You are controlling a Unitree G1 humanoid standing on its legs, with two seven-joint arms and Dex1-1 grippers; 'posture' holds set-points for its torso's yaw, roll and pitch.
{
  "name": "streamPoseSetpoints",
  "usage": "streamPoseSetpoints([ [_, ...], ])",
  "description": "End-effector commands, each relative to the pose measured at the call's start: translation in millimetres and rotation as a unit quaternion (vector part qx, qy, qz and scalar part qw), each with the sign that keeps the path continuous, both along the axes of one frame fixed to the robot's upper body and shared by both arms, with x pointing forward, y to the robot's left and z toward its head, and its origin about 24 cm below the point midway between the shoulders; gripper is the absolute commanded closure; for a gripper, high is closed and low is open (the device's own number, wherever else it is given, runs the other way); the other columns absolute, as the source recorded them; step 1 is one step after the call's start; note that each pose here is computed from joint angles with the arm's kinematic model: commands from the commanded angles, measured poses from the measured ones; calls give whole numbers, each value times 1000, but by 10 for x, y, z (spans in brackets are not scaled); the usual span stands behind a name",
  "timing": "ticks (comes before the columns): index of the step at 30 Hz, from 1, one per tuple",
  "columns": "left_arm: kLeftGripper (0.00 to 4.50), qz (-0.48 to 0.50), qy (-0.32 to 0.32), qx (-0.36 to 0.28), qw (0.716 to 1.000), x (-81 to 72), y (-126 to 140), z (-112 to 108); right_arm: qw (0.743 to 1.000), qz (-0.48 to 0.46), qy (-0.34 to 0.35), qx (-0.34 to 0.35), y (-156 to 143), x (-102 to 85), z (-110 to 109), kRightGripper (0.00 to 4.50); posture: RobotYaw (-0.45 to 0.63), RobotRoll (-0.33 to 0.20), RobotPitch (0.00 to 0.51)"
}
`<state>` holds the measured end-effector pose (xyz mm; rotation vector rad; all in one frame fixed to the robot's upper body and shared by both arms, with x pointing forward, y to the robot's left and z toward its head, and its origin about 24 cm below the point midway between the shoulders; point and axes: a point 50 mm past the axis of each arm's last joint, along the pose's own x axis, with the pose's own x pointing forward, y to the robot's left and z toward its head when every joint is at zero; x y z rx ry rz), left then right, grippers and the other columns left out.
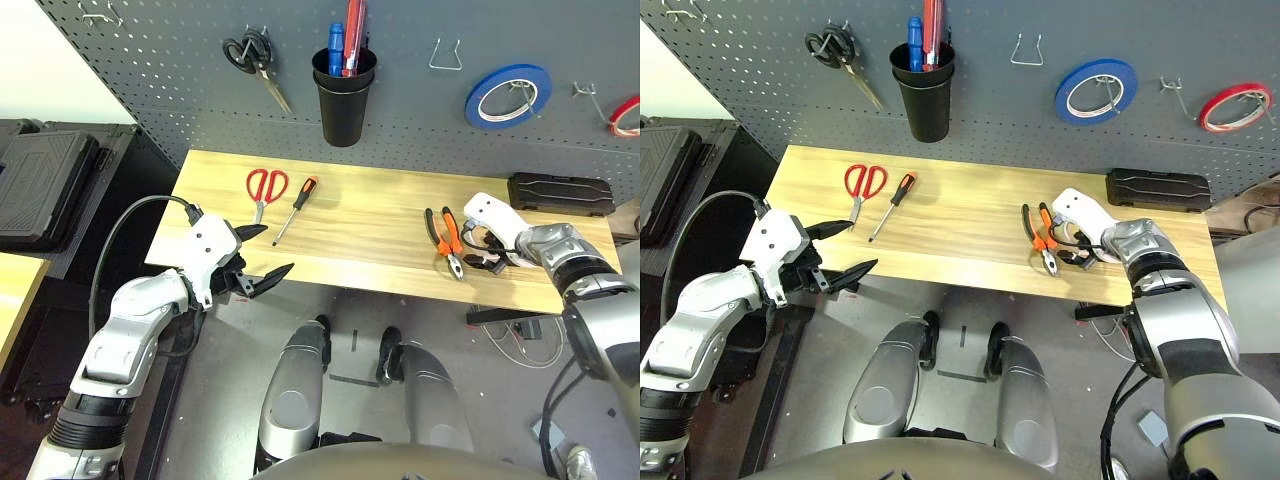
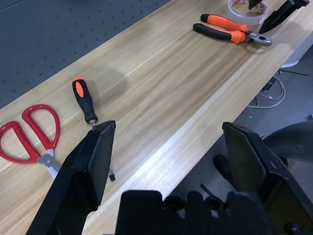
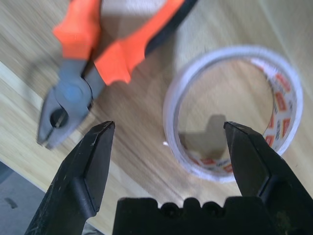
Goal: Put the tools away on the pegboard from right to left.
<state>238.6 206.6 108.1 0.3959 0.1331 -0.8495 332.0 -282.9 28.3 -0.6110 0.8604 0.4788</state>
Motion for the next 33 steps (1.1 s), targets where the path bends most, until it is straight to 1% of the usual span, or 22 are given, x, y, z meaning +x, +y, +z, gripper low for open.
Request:
streamPoseSetpoints([
  [1, 34, -9, 15, 5, 1000, -28, -17, -43, 1000, -24, 13, 1, -122, -96, -57, 0, 393, 0, 293],
  [9, 34, -11, 17, 7, 1000, -40, -15, -26, 999, -17, 47, -5, -57, -179, -216, 0, 403, 0, 299],
  [11, 0, -10, 18, 9, 1000, -53, -1, -19, 998, -19, 54, -5, -39, -197, -252, 388, 413, 0, 302],
  [12, 0, -9, 19, 9, 1000, -59, 4, -18, 998, -19, 56, -6, -35, -202, -262, 637, 413, 0, 302],
  [14, 0, -8, 20, 10, 1000, -69, 9, -16, 998, -22, 57, -8, -39, -210, -273, 1352, 419, 0, 303],
  [16, 0, -7, 21, 11, 1000, -84, 17, -16, 998, -28, 56, -14, -57, -224, -286, 2105, 421, 0, 302],
  [20, 0, -5, 21, 12, 1000, -90, 19, -13, 997, -33, 59, -22, -86, -254, -310, 3765, 421, 0, 300],
  [22, 0, -4, 21, 12, 1000, -86, 20, -12, 997, -34, 59, -29, -112, -273, -320, 4466, 420, 0, 298],
  [29, 0, -10, 9, 4, 1000, -83, 16, 17, 997, -43, 26, -51, -244, -317, -305, 4466, 413, 0, 292],
  [33, 0, -18, 0, -12, 1000, -86, -24, 27, 997, -51, 2, -59, -319, -355, -305, 4466, 402, 0, 284],
])
